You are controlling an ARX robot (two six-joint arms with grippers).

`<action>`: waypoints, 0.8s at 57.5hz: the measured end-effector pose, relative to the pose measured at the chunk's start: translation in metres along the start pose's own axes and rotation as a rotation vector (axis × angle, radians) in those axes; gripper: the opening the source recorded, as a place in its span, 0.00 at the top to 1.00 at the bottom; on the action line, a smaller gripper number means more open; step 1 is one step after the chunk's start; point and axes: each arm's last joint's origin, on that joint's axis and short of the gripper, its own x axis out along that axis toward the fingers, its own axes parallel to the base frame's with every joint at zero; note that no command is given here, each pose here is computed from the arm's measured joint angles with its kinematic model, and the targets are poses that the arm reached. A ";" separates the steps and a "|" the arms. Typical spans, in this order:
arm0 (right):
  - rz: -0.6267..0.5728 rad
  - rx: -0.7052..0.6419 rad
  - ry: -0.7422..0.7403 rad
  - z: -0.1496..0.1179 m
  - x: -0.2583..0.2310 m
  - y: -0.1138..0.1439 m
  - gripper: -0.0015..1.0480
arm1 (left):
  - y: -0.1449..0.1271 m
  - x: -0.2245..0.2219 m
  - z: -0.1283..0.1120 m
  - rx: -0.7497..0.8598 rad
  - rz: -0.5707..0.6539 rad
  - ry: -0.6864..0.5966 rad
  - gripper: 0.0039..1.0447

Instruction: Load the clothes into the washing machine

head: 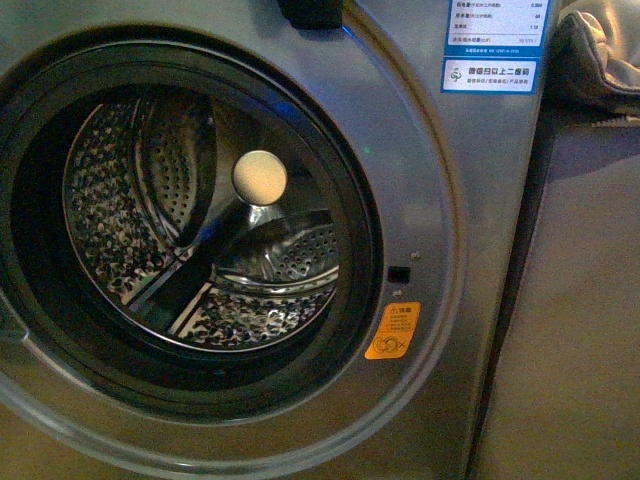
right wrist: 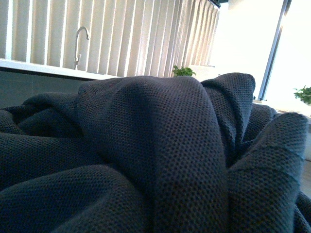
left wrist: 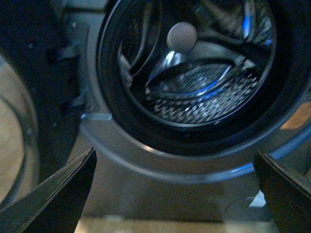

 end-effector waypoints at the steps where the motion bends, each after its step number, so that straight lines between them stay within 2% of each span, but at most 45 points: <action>1: 0.000 0.000 0.000 0.000 0.000 0.000 0.78 | 0.001 0.001 0.004 -0.011 -0.017 -0.033 0.06; 8: 0.000 0.000 0.000 0.000 0.000 0.000 0.78 | 0.010 0.014 0.025 -0.036 -0.050 -0.100 0.06; 13: 0.000 0.000 0.000 0.000 0.000 0.000 0.78 | 0.016 0.030 0.054 -0.038 -0.085 -0.151 0.06; 21: 0.000 0.000 0.000 0.000 0.000 0.000 0.78 | 0.016 0.075 0.120 -0.027 -0.253 -0.250 0.06; 27: 0.000 0.000 0.000 0.000 0.000 0.000 0.78 | 0.013 0.100 0.148 -0.025 -0.379 -0.302 0.06; 36: 0.000 0.000 0.000 0.000 0.000 0.000 0.78 | 0.009 0.134 0.176 -0.036 -0.510 -0.367 0.06; 46: 0.000 0.000 0.000 0.000 0.000 0.000 0.78 | 0.000 0.164 0.190 -0.031 -0.638 -0.392 0.06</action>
